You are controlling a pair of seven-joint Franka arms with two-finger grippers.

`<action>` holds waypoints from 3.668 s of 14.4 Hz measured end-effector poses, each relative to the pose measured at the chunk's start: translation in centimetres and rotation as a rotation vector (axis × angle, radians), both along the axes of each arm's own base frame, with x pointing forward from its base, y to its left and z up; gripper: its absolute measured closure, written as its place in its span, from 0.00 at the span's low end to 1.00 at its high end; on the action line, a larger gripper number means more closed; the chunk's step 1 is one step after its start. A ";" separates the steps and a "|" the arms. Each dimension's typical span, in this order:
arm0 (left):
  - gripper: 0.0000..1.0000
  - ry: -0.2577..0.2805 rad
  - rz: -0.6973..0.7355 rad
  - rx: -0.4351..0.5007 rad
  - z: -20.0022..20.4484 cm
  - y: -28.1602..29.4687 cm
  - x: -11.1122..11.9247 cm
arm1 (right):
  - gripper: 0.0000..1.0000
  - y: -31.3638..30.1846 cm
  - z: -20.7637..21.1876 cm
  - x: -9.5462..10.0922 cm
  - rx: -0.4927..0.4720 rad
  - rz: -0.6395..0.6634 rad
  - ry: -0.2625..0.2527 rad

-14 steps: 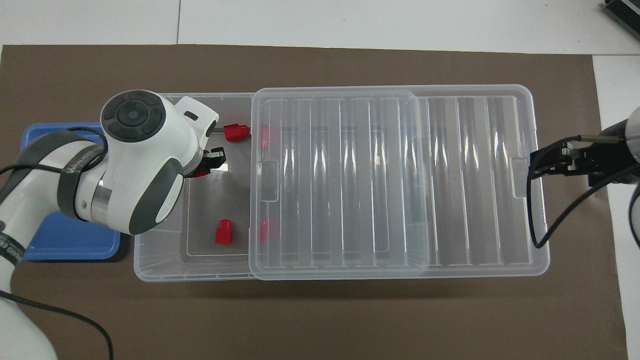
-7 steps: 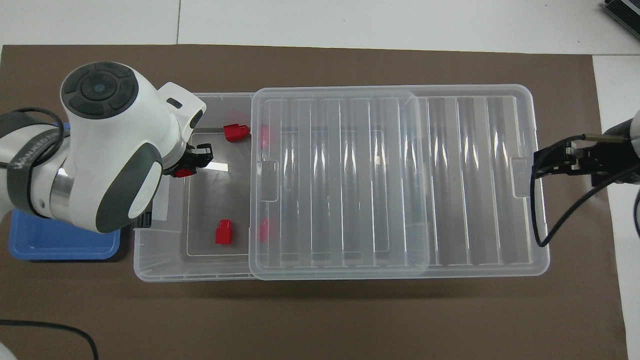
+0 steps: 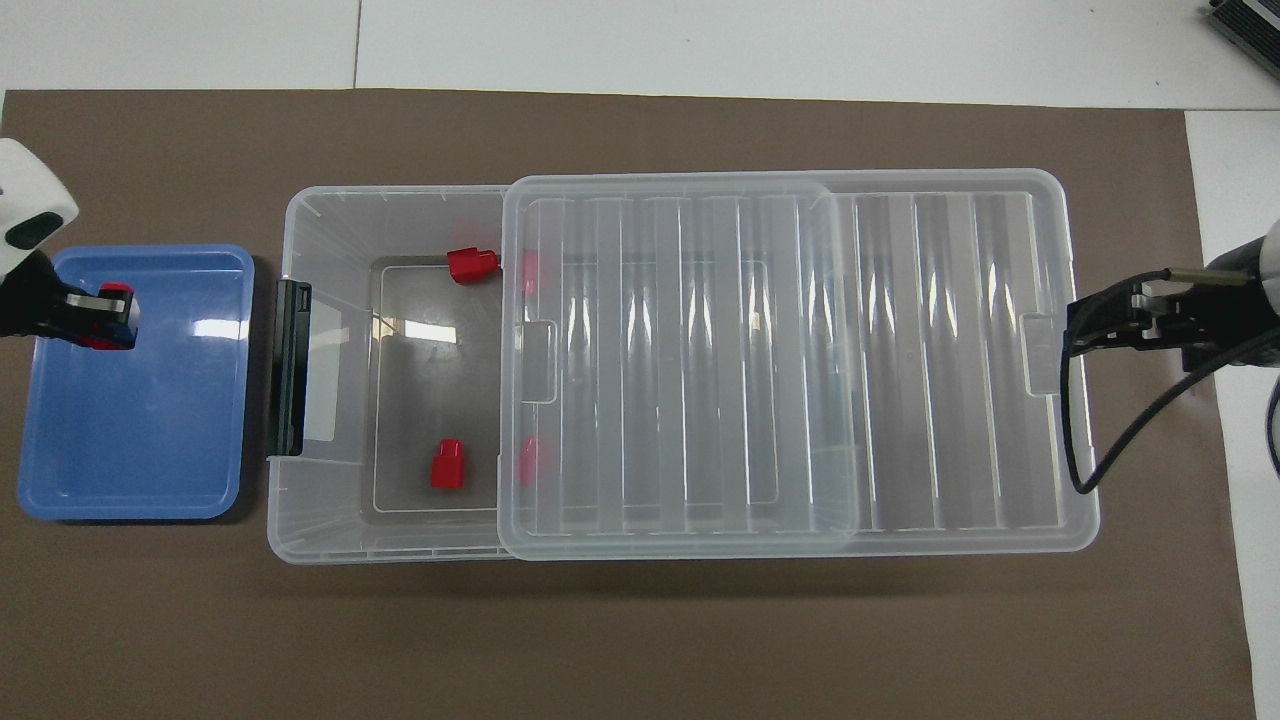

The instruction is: Place red block in blue tray from box

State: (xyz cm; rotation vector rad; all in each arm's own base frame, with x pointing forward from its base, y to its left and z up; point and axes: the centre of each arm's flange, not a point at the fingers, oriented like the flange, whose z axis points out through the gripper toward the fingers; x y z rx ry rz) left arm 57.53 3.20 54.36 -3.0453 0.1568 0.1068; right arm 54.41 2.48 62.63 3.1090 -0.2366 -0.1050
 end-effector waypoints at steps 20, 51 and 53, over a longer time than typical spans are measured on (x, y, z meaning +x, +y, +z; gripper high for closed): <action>0.66 -0.151 0.078 -0.037 -20.0 5.2 -4.3 | 0.00 -0.7 -0.5 -0.1 0.001 0.006 0.012; 0.04 -0.160 0.073 -0.091 -23.9 5.6 -3.8 | 0.99 -9.9 -15.5 4.5 -0.001 0.021 -0.132; 0.04 -0.160 0.073 -0.091 -23.9 5.5 -3.8 | 0.99 -9.3 -15.7 4.7 0.001 0.034 -0.130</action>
